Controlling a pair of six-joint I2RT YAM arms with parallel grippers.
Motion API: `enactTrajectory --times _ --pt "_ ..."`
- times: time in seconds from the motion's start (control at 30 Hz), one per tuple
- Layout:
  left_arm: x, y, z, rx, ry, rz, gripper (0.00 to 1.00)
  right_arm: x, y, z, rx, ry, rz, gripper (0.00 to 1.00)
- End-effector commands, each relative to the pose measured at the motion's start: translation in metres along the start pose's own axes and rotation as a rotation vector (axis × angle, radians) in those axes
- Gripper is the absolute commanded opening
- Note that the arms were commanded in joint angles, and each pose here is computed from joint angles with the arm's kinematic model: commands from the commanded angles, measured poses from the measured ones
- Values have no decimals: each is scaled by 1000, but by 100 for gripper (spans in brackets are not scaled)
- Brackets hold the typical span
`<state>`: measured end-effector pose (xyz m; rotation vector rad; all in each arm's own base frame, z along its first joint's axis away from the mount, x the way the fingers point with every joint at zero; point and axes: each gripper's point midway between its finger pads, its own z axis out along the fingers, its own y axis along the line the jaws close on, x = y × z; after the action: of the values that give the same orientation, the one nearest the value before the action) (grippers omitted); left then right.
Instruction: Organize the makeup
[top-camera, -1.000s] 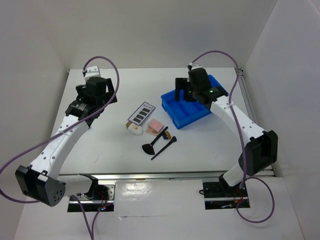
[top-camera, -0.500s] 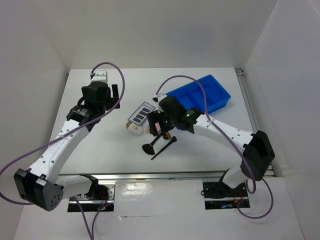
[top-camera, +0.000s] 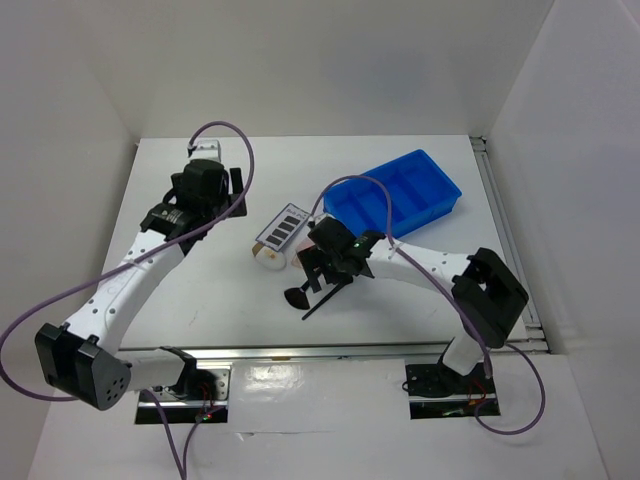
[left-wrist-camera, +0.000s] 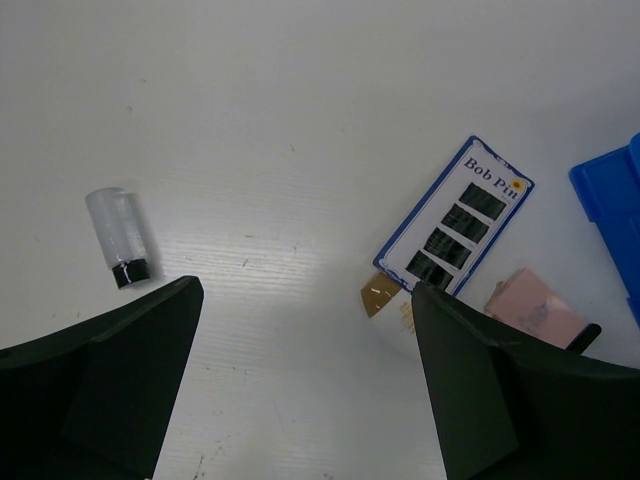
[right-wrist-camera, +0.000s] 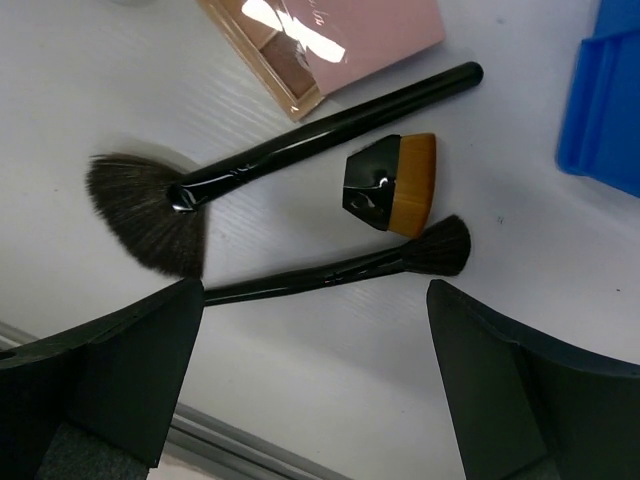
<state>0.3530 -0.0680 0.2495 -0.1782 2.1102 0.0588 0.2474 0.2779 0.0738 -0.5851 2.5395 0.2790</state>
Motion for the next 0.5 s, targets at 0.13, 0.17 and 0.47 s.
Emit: enactTrajectory --times 0.13,0.17,0.47 --pt "-6 -9 -1 8 -6 -14 100 -10 -16 23 57 -40 45 98" --pt "-6 -9 -1 8 -6 -14 100 -5 -17 28 62 -27 33 97" --pt "-3 -7 2 -6 7 3 100 -5 -23 52 79 -9 23 84"
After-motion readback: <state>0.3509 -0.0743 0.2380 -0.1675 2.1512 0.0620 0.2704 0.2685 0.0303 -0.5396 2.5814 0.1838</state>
